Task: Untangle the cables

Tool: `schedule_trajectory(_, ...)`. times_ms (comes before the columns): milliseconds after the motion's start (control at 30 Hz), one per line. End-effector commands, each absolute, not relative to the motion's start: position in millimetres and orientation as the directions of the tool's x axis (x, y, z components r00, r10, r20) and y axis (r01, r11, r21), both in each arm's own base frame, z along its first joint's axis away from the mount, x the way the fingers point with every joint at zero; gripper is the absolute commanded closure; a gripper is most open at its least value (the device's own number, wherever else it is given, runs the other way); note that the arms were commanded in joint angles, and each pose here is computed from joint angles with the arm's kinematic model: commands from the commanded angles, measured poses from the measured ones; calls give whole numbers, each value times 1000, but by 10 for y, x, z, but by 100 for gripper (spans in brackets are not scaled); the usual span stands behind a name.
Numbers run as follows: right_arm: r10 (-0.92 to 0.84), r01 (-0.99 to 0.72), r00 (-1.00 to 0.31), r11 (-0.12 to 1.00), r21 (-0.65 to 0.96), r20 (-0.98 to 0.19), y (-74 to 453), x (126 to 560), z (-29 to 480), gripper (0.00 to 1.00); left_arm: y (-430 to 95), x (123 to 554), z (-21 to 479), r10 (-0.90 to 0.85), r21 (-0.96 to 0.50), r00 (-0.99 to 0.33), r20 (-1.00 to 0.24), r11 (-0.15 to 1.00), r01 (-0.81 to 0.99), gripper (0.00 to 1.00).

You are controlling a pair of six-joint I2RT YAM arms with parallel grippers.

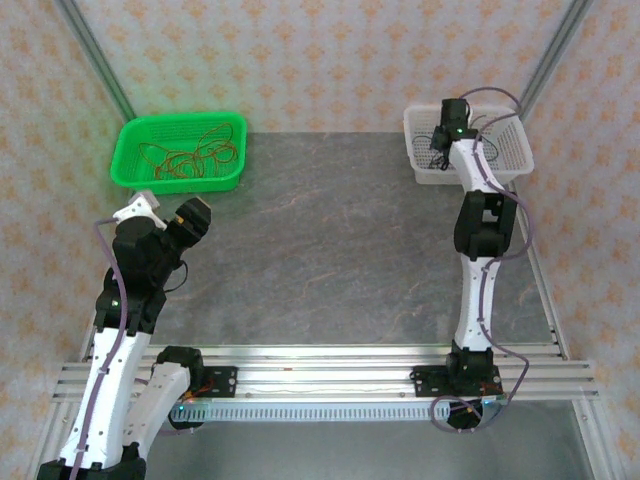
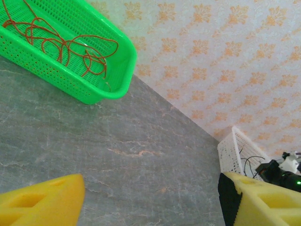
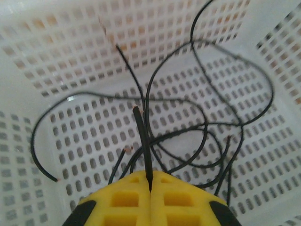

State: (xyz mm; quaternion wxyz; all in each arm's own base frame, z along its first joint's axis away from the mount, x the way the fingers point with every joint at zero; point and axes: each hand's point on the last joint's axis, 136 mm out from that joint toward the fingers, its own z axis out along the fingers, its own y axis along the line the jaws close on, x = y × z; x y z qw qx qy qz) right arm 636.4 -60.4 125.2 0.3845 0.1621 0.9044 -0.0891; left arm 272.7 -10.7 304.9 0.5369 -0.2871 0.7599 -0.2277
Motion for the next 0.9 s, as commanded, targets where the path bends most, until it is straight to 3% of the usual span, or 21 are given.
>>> schedule_trajectory(0,255,358,-698,934,-17,-670,-599,6300,979,95,-151,2675,3162,-689,-671,-259,-677,723,-167,24)
schedule_trajectory(100,263,357,-703,934,-9,-660,-593,6296,924,84,-136,2674,3160,-684,-663,-259,-682,728,-175,24)
schedule_trajectory(267,265,376,-689,926,-20,-675,-644,6303,1002,58,-103,2682,3128,-672,-644,-261,-692,739,-195,25)
schedule_trajectory(500,271,385,-657,923,-3,-703,-660,6314,1255,38,-19,2712,3149,-638,-597,-245,-730,770,-224,25)
schedule_trajectory(600,272,391,-631,920,5,-727,-673,6291,1468,23,49,2777,3194,-604,-556,-228,-764,795,-243,24)
schedule_trajectory(633,271,395,-619,919,6,-737,-682,6278,1561,10,73,2812,3213,-580,-530,-225,-783,811,-246,23)
schedule_trajectory(667,269,400,-607,916,6,-748,-695,6259,1655,5,109,2849,3235,-563,-510,-216,-798,821,-257,22)
schedule_trajectory(733,265,411,-582,912,3,-769,-720,6201,1848,0,192,2917,3281,-527,-468,-190,-828,837,-283,21)
schedule_trajectory(867,260,435,-510,900,15,-820,-773,5980,2294,0,417,3012,3437,-450,-403,-67,-891,848,-344,20)
